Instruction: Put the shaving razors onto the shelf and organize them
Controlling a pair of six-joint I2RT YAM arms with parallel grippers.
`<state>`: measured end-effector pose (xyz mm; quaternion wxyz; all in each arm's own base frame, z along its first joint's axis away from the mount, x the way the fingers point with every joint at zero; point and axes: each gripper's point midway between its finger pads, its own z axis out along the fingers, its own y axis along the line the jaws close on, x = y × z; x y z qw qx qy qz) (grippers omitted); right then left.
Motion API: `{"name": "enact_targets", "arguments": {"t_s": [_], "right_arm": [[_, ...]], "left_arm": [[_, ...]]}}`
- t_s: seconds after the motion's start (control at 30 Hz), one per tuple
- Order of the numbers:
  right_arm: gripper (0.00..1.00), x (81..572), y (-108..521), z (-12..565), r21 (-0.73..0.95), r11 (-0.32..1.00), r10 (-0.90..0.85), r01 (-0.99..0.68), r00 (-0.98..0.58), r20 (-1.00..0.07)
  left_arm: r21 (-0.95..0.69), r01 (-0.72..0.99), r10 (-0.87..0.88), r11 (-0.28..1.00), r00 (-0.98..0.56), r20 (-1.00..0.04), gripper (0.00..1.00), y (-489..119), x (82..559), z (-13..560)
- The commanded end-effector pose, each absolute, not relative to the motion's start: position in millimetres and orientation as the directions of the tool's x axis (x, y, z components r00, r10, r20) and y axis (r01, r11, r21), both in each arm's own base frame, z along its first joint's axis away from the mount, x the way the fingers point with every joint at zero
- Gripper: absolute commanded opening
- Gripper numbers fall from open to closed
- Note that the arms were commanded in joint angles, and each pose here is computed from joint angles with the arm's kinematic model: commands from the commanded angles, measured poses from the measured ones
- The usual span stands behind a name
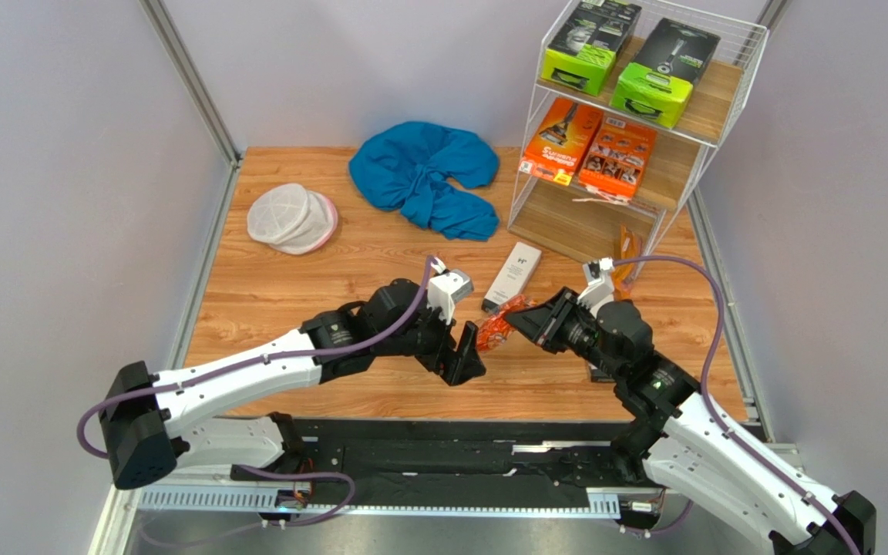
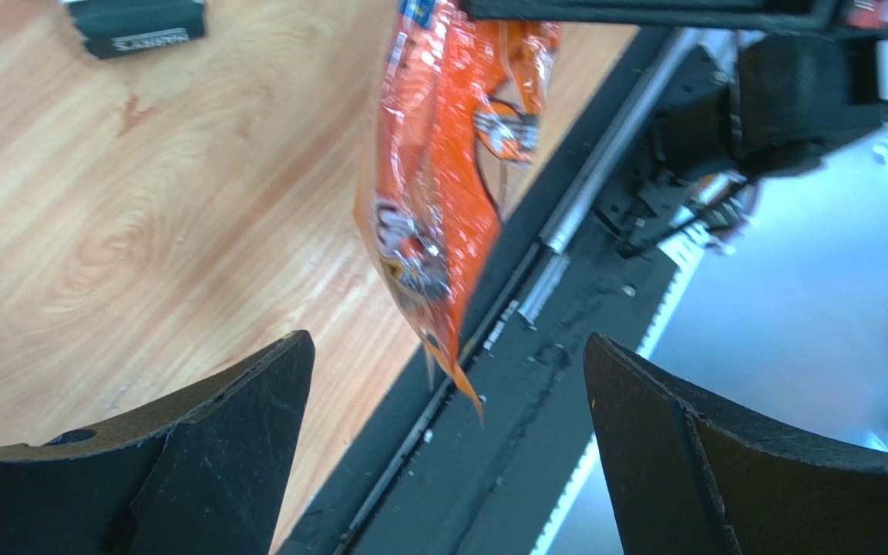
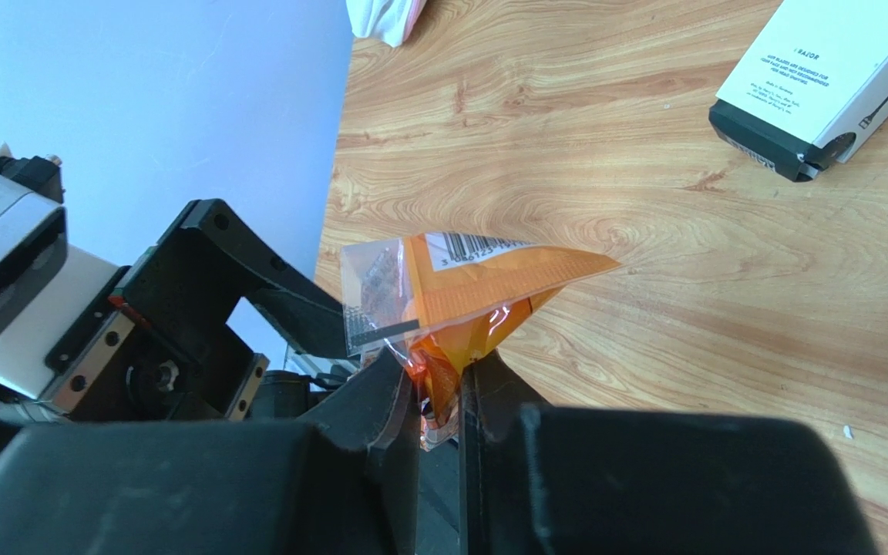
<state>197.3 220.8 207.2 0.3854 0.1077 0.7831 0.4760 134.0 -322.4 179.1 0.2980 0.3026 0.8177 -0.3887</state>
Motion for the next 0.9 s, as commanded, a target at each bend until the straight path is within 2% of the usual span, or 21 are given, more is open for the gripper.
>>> {"name": "enact_targets", "arguments": {"t_s": [0.0, 0.13, 0.23, 0.37, 0.43, 0.47, 0.53, 0.57, 0.6, 0.67, 0.7, 0.73, 0.8, 0.83, 0.87], "right_arm": [[0.00, 201.0, 221.1, 235.6, 0.848, 0.480, 0.574, -0.226, -0.650, -0.498], [0.00, 199.7, 222.4, 234.3, 0.855, 0.471, 0.576, -0.219, -0.658, -0.486], [0.00, 199.9, 222.8, 233.9, 0.856, 0.469, 0.576, -0.216, -0.660, -0.482], [0.00, 198.5, 225.7, 235.0, 0.860, 0.460, 0.568, -0.223, -0.670, -0.478], [0.00, 197.0, 226.0, 234.6, 0.862, 0.455, 0.567, -0.222, -0.675, -0.473], [0.00, 196.8, 225.8, 233.6, 0.863, 0.455, 0.567, -0.220, -0.676, -0.471], [0.01, 196.4, 225.7, 232.3, 0.864, 0.454, 0.567, -0.217, -0.678, -0.468], [0.01, 196.1, 226.4, 230.7, 0.864, 0.455, 0.564, -0.215, -0.682, -0.467], [0.03, 195.6, 226.3, 229.7, 0.864, 0.456, 0.562, -0.214, -0.683, -0.466], [0.09, 194.9, 227.0, 228.7, 0.862, 0.458, 0.554, -0.219, -0.688, -0.469], [0.15, 194.2, 226.1, 225.5, 0.860, 0.466, 0.551, -0.209, -0.692, -0.467], [0.30, 194.7, 224.8, 224.8, 0.858, 0.472, 0.555, -0.203, -0.688, -0.468], [0.46, 193.1, 219.7, 223.1, 0.852, 0.487, 0.558, -0.194, -0.682, -0.474], [0.63, 193.6, 216.5, 223.6, 0.848, 0.494, 0.566, -0.190, -0.671, -0.480], [0.69, 191.8, 212.9, 220.2, 0.843, 0.507, 0.565, -0.179, -0.670, -0.482]], "left_arm": [[-0.348, 0.703, 0.250, 0.621, -0.598, -0.762, 0.93, -327.1, 157.2, 177.1], [-0.307, 0.680, 0.236, 0.665, -0.583, -0.778, 0.86, -329.5, 171.3, 172.4], [-0.285, 0.682, 0.256, 0.674, -0.577, -0.776, 0.72, -332.7, 176.1, 171.2], [-0.292, 0.690, 0.241, 0.662, -0.565, -0.789, 0.47, -337.8, 177.9, 175.4], [-0.307, 0.694, 0.219, 0.652, -0.559, -0.800, 0.40, -341.2, 178.7, 181.7], [-0.311, 0.697, 0.215, 0.646, -0.557, -0.802, 0.30, -342.5, 178.1, 183.5], [-0.325, 0.713, 0.216, 0.621, -0.554, -0.804, 0.19, -347.0, 174.6, 186.5], [-0.331, 0.718, 0.213, 0.613, -0.553, -0.806, 0.03, -348.1, 173.3, 187.8], [-0.341, 0.727, 0.206, 0.596, -0.549, -0.810, 0.00, -351.2, 171.6, 190.8], [-0.365, 0.743, 0.196, 0.562, -0.548, -0.813, 0.00, -353.3, 165.2, 195.4], [-0.380, 0.744, 0.176, 0.550, -0.548, -0.818, 0.00, -355.6, 164.5, 200.2], [-0.392, 0.748, 0.168, 0.535, -0.549, -0.819, 0.00, -355.5, 161.1, 204.0], [-0.415, 0.745, 0.150, 0.522, -0.560, -0.815, 0.00, -356.8, 158.2, 208.0], [-0.429, 0.748, 0.146, 0.506, -0.565, -0.812, 0.00, -358.1, 155.0, 210.3], [-0.439, 0.743, 0.142, 0.505, -0.573, -0.807, 0.00, -358.8, 154.3, 210.3]]}}
